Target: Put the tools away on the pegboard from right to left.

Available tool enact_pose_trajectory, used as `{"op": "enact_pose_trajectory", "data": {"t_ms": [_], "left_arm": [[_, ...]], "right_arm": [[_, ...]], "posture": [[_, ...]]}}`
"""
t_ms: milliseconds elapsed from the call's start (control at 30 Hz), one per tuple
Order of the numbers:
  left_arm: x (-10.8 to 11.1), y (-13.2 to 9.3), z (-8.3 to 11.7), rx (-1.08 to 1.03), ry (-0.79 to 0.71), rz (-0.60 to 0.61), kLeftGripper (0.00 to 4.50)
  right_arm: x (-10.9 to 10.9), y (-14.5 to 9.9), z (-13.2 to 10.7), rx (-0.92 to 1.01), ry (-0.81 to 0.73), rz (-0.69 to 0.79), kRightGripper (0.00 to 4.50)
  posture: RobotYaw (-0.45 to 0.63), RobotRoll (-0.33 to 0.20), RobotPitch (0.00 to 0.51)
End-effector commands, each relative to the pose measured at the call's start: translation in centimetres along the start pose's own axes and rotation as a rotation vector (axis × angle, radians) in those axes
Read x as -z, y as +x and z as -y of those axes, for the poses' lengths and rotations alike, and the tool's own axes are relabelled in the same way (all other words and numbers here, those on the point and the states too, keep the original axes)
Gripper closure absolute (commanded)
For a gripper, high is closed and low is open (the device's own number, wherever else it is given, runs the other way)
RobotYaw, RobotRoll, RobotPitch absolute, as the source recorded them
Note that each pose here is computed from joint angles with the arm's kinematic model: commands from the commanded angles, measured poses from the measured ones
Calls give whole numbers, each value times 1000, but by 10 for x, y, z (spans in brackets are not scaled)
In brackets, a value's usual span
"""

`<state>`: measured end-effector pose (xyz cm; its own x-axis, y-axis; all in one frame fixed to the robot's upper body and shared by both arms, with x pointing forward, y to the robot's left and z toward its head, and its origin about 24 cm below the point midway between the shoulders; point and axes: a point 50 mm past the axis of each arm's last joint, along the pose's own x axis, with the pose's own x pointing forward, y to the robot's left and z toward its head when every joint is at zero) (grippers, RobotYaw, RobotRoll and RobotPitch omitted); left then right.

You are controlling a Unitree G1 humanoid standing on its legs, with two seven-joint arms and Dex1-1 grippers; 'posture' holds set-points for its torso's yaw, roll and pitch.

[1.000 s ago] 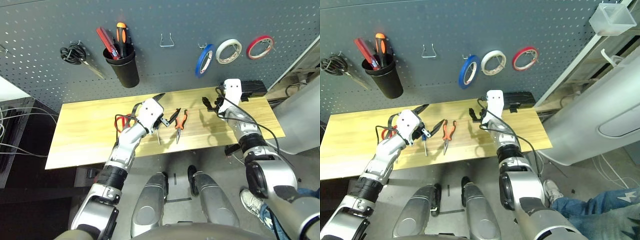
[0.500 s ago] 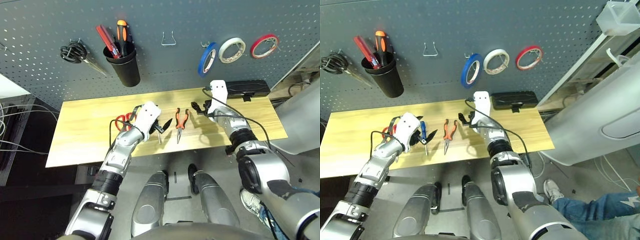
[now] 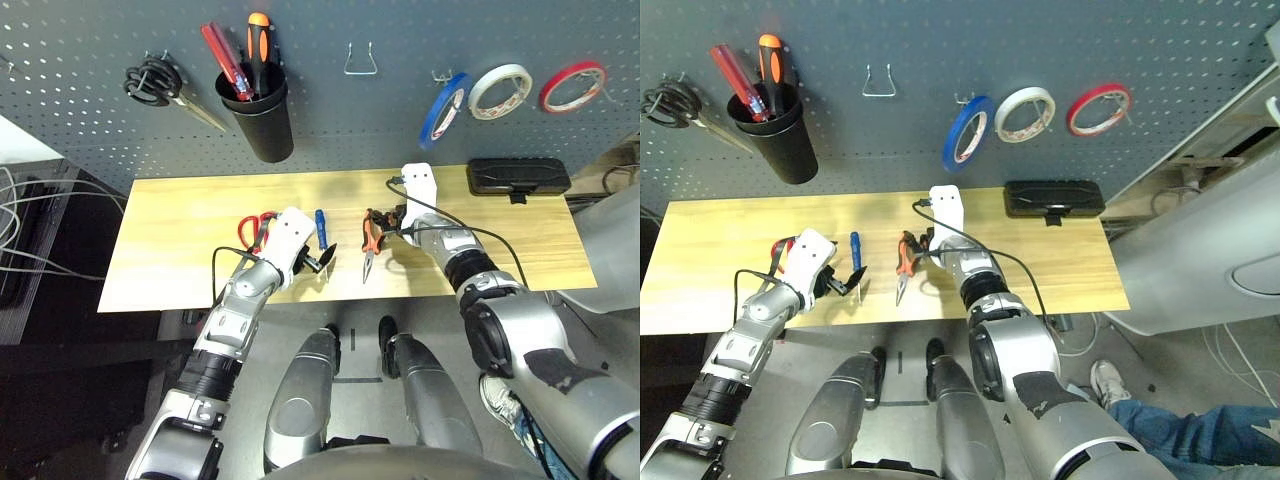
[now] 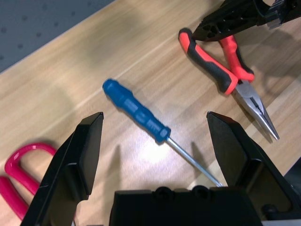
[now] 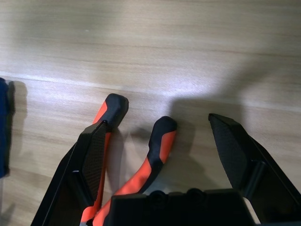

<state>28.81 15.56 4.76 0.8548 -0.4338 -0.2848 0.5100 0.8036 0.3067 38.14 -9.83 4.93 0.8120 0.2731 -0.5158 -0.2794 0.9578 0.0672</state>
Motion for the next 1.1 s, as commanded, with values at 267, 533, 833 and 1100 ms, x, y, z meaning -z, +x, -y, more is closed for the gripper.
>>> {"op": "enact_pose_trajectory", "data": {"t_ms": [267,533,833,1100], "left_arm": [[5,0,1,25,-3,-16,0],[4,2,-2,28,0,5,0],[2,5,-9,13,16,36,0],[2,4,-12,3,16,72,0]], "right_arm": [[20,0,0,72,43,-157,193],[22,-1,-2,67,114,-226,2698],[8,-1,-7,35,134,-166,4075],[-7,-4,-8,-33,91,-91,4075]], "posture": [[238,0,360],[221,0,334],[222,0,301],[199,0,262]]}}
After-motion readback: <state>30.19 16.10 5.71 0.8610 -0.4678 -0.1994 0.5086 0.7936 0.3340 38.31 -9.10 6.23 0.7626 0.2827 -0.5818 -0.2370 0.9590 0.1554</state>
